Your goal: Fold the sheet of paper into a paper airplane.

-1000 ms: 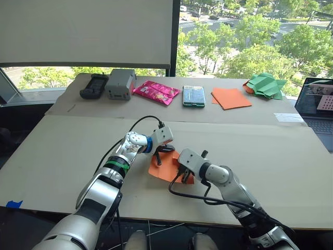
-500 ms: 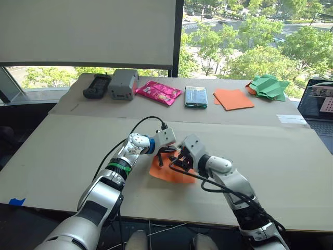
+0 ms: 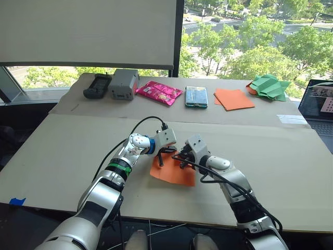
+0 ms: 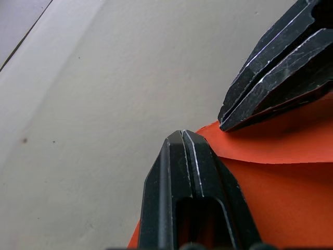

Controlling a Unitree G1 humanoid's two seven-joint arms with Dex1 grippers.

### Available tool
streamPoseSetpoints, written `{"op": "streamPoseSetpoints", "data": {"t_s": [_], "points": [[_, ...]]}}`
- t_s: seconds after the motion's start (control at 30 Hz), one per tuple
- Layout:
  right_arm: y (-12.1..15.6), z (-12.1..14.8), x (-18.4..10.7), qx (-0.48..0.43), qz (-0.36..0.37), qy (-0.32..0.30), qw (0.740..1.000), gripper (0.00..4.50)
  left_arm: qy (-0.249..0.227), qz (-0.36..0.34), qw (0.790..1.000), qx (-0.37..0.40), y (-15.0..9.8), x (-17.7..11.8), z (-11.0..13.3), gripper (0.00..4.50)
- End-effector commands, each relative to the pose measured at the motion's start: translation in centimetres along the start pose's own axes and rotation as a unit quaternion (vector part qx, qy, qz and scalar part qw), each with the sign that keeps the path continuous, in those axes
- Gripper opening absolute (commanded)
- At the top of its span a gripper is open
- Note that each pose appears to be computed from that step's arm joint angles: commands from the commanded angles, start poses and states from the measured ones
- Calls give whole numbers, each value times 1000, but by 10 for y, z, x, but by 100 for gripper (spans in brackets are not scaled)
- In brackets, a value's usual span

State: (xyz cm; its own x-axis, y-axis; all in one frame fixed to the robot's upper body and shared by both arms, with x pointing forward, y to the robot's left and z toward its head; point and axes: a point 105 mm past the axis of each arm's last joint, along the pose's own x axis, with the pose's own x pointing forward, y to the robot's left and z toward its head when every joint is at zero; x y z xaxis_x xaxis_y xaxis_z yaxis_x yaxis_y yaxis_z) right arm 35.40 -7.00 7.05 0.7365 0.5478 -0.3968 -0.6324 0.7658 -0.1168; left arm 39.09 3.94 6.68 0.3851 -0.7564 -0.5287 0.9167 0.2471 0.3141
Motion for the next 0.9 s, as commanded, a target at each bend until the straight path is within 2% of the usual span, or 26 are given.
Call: {"op": "streamPoseSetpoints", "data": {"t_s": [0.03, 0.47, 0.9], "points": [[1, 5, 5, -18, -3, 1, 1000, 6, 60, -39, 997, -16, -24, 8, -34, 0], [6, -38, 5, 16, 3, 82, 996, 6, 61, -39, 997, -13, -24, 8, -34, 0], [10, -59, -6, 34, 6, 106, 994, 6, 61, -40, 997, -13, -25, 8, -34, 0]]}}
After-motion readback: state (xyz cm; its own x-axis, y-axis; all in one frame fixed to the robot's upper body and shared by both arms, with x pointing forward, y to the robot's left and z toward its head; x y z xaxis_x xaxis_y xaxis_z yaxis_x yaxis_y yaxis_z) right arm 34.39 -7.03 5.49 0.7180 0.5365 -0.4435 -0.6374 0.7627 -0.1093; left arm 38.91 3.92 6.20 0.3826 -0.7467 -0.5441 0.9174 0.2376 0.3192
